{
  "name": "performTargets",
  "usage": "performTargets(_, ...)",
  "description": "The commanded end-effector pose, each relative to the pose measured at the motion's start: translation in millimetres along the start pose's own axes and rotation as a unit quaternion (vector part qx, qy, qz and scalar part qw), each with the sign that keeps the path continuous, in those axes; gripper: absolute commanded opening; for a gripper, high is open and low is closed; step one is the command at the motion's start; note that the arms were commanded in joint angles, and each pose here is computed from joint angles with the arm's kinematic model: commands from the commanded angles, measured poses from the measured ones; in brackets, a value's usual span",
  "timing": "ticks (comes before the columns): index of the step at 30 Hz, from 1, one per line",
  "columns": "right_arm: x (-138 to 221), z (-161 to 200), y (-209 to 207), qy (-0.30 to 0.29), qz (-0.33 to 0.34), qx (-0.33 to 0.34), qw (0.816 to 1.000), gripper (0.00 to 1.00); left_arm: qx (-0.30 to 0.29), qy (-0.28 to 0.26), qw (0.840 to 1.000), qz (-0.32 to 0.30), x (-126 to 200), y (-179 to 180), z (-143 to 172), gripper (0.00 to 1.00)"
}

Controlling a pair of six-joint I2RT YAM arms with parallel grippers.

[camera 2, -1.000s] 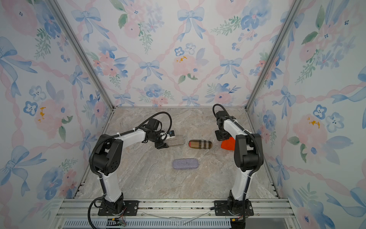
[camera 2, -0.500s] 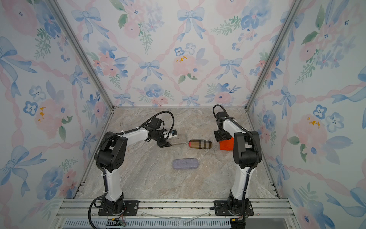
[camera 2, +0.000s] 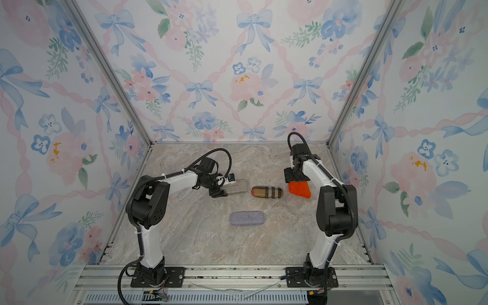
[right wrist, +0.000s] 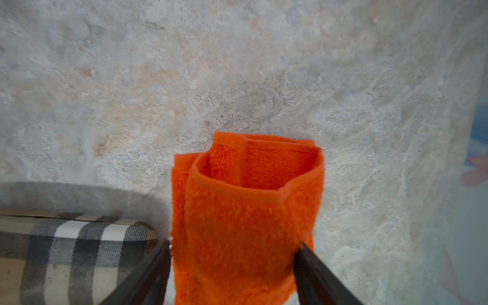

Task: Wipe the eyeglass case
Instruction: Place the eyeglass case at the center of the board.

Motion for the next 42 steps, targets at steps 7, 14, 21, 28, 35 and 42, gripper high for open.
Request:
performTargets(7,-19.0,4.5,-0.4,0.038,0.006,0.006,0.999,0.76,0.039,0.043,0.996,0.062,-2.2,-33.7,24.9,0.65)
performTargets(14,-31.5,6.5,7.0,0.043,-0.023,-0.001,0.999,0.79,0.049,0.045,0.996,0.056,-1.5,-30.0,23.9,0.91)
performTargets(21,-10.9,0.1,6.7,0.004,-0.069,-0.026,0.997,0.82,0.047,0.057,0.997,0.03,9.2,-23.8,20.1,0.98)
performTargets(28,5.8,-2.1,-10.5,-0.02,-0.073,-0.06,0.995,0.8,0.018,0.064,0.998,-0.011,29.5,-16.8,-0.3,0.98)
performTargets(35,4.8,-1.1,-12.1,-0.02,-0.093,-0.076,0.993,0.77,0.017,0.045,0.998,-0.04,47.9,-10.6,-25.1,0.98)
performTargets(42,-5.4,1.5,-24.9,0.001,-0.15,-0.128,0.98,0.77,0.07,-0.058,0.995,-0.036,69.1,-19.9,-88.3,0.97)
Point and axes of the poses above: each gripper's point midway between its finger pads, its own x axis back along the fingers, its own y axis along the line the jaws close on, z = x × y, the point moved 6 cm from there along x, back along the fingers, and after that the axes turned 8 degrees about -x, right-handed, at the moved point
